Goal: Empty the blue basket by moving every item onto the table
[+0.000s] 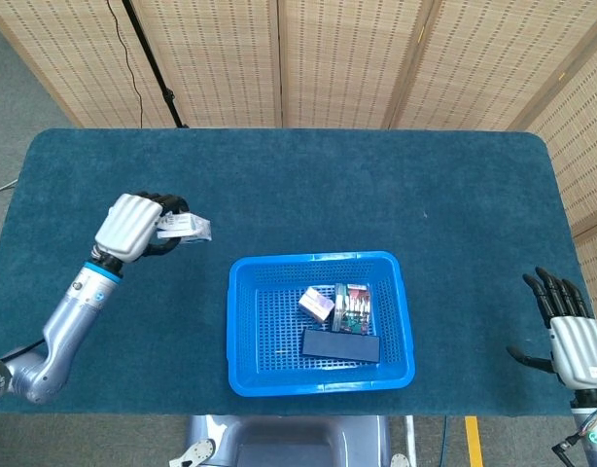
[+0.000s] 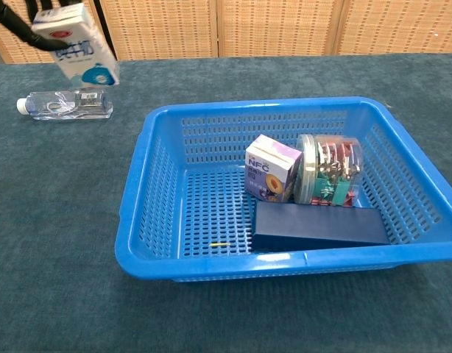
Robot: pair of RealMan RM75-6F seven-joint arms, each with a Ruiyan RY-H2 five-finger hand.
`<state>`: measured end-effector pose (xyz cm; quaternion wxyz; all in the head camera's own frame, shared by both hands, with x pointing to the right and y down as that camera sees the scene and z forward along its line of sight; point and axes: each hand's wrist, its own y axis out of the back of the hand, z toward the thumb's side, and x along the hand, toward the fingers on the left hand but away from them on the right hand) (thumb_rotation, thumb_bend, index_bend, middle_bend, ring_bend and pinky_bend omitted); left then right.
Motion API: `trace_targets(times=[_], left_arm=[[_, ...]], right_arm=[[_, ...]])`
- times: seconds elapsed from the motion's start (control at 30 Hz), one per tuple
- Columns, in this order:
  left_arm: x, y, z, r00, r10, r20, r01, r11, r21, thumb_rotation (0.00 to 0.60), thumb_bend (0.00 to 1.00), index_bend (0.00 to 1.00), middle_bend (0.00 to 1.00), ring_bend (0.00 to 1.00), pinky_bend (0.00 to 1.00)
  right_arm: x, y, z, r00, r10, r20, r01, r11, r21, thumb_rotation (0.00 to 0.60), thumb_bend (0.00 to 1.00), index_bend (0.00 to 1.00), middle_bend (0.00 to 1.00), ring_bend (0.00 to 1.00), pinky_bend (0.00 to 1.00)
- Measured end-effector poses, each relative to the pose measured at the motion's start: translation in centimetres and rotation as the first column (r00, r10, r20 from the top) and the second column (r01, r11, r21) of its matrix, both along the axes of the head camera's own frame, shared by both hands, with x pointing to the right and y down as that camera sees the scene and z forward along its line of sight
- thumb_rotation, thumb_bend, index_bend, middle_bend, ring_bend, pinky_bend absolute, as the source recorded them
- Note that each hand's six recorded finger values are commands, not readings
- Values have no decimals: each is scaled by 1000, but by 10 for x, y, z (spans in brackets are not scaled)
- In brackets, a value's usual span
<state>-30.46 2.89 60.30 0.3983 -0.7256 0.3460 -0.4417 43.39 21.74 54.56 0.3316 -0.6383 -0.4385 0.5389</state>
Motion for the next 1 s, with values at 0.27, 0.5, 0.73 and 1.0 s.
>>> trace_targets(times=[0.27,0.5,0.73,1.0], left_arm=[[-44,6,45,995,-96,5,96,991,-93,600,100,0,0,0,78],[-10,25,17,983,14,-185,-29,997,-76,600,82,0,0,0,44],[62,77,-24,917,262,-301,-281,960,-21,600,82,0,0,0,44],[133,114,-19,880,426,-211,-442,896,-34,600,92,0,0,0,44]], right_arm=[[-2,1,3,1000,-4,1,4,1000,-13,600,0,0,5,0,0],[1,-1,0,1000,8,11,-8,1000,-8,600,0,0,5,0,0],[2,-1,-2,1000,11,21,-11,1000,-6,600,0,0,5,0,0],[8,-3,-4,999,26,31,-26,1000,-4,600,0,0,5,0,0]])
